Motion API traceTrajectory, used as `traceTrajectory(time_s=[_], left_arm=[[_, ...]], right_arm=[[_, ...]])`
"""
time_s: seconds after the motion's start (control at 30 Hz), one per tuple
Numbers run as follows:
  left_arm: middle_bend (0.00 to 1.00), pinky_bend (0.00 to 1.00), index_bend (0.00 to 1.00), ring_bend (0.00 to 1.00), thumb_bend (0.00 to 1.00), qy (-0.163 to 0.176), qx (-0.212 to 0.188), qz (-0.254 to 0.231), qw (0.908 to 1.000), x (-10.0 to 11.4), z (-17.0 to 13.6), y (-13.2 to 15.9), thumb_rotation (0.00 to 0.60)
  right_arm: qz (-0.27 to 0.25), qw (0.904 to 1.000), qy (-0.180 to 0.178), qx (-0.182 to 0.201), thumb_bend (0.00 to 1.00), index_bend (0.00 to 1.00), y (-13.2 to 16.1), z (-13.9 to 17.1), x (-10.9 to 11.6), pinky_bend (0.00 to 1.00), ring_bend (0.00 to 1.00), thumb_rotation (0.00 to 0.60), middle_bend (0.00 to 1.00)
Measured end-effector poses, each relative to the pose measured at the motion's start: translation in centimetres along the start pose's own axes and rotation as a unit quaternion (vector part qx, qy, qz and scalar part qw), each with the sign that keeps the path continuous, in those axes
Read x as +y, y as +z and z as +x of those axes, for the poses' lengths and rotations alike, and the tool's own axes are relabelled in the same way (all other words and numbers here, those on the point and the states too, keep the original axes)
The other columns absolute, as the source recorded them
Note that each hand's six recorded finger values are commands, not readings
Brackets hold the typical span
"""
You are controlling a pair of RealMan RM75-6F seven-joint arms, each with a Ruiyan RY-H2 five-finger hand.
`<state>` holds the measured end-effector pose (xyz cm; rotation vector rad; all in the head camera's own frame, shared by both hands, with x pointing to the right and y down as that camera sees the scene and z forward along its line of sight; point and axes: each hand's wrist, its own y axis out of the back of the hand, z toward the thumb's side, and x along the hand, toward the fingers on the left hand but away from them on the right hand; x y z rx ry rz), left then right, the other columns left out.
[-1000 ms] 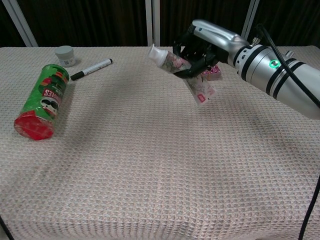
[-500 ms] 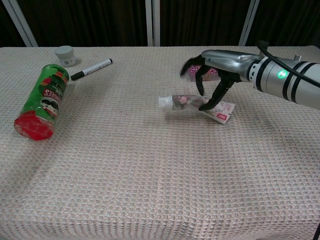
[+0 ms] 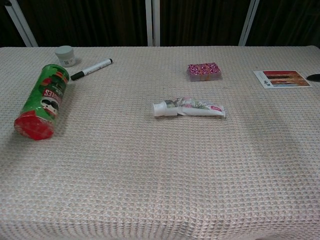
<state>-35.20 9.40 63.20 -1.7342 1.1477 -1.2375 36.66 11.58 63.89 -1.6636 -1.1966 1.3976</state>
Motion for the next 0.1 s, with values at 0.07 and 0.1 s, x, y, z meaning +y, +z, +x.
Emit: traceTrajectory(time_s=[0.07, 0.1], left_arm=[[0.12, 0.18, 0.08, 0.07, 0.03, -0.003, 0.009, 0.023, 0.9997, -0.1, -1.3, -0.8, 0.000], [0.12, 0.18, 0.08, 0.07, 0.03, -0.003, 0.013, 0.028, 0.9995, -0.2, -1.8, -1.1, 0.000]], right_arm=[[0.003, 0.9988, -0.016, -0.047, 0.00, 0.00, -3.1, 2.5, 0.6, 0.00, 0.00, 0.600, 0.00], [0.001, 0.9978, -0.019, -0.063, 0.00, 0.00, -4.3, 3.4, 0.6, 0.00, 0.00, 0.600, 0.00]])
